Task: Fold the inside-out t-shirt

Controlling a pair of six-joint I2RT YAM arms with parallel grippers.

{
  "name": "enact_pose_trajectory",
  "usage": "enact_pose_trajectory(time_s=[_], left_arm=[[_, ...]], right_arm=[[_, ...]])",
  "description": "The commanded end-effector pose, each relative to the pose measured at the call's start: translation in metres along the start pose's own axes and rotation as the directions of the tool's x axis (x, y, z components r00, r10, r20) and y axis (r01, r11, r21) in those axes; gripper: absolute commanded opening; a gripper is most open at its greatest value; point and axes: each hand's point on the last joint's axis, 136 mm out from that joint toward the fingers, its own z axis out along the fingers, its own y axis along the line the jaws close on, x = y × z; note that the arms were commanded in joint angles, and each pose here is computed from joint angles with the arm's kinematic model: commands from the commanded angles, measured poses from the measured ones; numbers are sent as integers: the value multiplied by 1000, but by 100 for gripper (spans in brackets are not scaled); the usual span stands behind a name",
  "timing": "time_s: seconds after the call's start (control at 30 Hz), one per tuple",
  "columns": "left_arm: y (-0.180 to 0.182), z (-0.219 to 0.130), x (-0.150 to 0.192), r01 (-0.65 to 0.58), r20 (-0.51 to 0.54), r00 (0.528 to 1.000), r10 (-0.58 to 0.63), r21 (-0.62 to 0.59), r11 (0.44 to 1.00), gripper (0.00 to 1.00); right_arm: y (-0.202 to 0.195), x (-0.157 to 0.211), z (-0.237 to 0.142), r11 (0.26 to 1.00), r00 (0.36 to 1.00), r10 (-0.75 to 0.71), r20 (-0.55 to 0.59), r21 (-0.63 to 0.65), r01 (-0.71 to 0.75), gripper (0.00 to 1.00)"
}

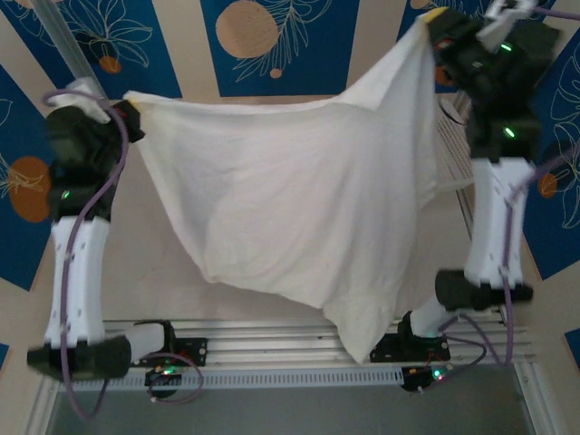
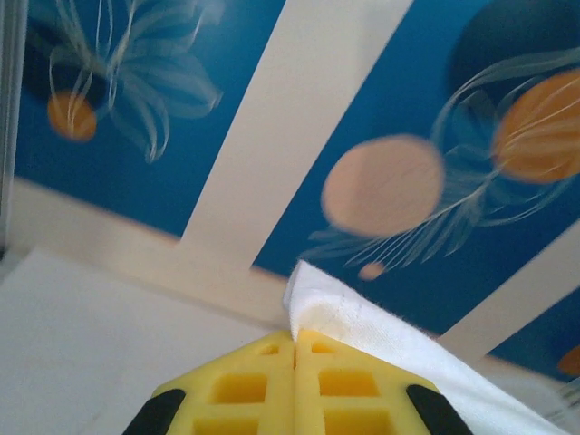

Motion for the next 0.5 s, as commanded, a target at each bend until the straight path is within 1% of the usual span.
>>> enact_pose_trajectory(time_s=[0.0, 0.07, 0.1, 0.13, 0.17, 0.2, 0.23, 0.27, 0.33, 0.4, 0.47], left_arm=[[38, 64, 39, 27, -80, 996, -34, -83, 996, 0], [58, 106, 61, 33, -129, 990, -49, -123, 992, 0], [68, 129, 73, 25, -167, 985, -49, -146, 989, 14], [78, 152, 85, 12, -216, 975, -48, -164, 986, 29], [85, 171, 96, 6, -267, 962, -51, -168, 986, 39], [90, 190, 106, 0, -317, 947, -51, -159, 987, 52], [95, 204, 112, 0, -356, 933, -56, -157, 988, 58], [97, 211, 114, 1, -377, 924, -58, -149, 989, 60], [96, 219, 106, 2, -371, 927, -50, -129, 992, 64], [87, 215, 95, 9, -350, 936, -43, -98, 995, 69], [72, 204, 89, 51, -349, 935, -69, -59, 997, 70]], right_arm=[[-75, 39, 71, 991, 988, 76, -133, 123, -60, 0], [-127, 54, 113, 973, 977, 148, -151, 199, -117, 0], [-152, 60, 136, 970, 974, 160, -162, 210, -125, 12], [-174, 66, 156, 968, 970, 169, -176, 214, -130, 33], [-190, 68, 169, 970, 968, 173, -182, 203, -136, 52], [-209, 70, 181, 969, 964, 192, -183, 190, -157, 74], [-228, 73, 188, 961, 954, 237, -186, 189, -202, 100], [-240, 75, 192, 955, 944, 268, -194, 185, -233, 99], [-254, 77, 195, 953, 933, 282, -223, 180, -245, 99], [-249, 78, 189, 969, 945, 214, -247, 179, -173, 99], [-235, 81, 178, 979, 949, 147, -279, 180, -98, 99]])
